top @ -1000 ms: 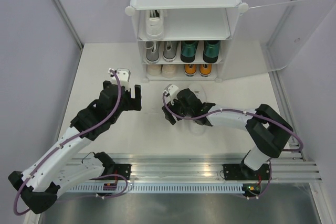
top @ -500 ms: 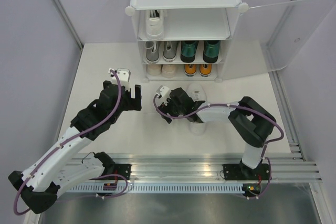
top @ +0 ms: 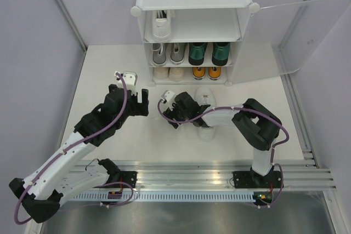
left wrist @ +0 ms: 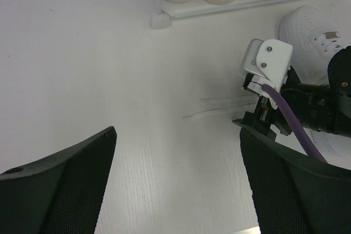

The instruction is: Place and organize the shoes in the shoe cabinet

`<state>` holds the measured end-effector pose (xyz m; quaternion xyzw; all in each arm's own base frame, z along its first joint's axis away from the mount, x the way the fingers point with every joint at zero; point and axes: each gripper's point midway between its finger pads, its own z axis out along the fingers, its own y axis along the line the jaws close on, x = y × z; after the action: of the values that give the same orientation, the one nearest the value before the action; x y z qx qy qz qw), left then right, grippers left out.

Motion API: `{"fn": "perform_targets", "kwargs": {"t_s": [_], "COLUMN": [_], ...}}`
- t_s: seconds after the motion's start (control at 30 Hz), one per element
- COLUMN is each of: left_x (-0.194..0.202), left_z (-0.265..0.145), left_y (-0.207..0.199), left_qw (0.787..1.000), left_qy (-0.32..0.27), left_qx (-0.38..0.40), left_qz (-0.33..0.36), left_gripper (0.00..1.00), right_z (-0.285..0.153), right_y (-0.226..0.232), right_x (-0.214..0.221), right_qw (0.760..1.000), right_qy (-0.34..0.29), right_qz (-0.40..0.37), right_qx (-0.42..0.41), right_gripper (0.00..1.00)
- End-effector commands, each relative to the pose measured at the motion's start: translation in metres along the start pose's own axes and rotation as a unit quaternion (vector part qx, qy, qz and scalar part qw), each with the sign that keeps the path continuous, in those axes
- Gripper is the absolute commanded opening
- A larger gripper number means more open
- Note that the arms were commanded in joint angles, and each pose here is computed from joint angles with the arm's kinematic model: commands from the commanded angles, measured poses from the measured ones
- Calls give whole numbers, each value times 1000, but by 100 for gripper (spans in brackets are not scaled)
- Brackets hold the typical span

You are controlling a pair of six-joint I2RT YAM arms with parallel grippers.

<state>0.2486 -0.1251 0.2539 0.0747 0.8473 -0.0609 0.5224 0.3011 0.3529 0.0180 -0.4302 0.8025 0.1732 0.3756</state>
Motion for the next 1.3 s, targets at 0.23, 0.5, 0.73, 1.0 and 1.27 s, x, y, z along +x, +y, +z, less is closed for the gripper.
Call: {"fn": "perform_targets", "kwargs": {"t_s": [0.23,0.5,0.73,1.0,1.27], "left_x": [-8,-9,-9,-9,-10], "left_z": [0,0,0,-1,-1], "left_y": [-2,-2,-3,-2,-2], "left_qw": [1000,1000,1000,1000,1000], "left_qy": [-15,-16,-17,-17,-19], "left_qx": [7,8,8,8,8], "left_qz": [5,5,5,4,3], "left_gripper": [96,96,96,96,96], "right_z": [10,11,10,6,-5], "right_y": [-2,1,5,5,1], "right_x": [14,23,28,29,19], "right_qw": [1000,999,998,998,999], "right_qy": [29,45,53,56,45], "right_qz": [-5,-3,4,9,18], "right_qx": [6,-1,-13,-16,-10], "right_gripper": [60,45,33,17,1]}}
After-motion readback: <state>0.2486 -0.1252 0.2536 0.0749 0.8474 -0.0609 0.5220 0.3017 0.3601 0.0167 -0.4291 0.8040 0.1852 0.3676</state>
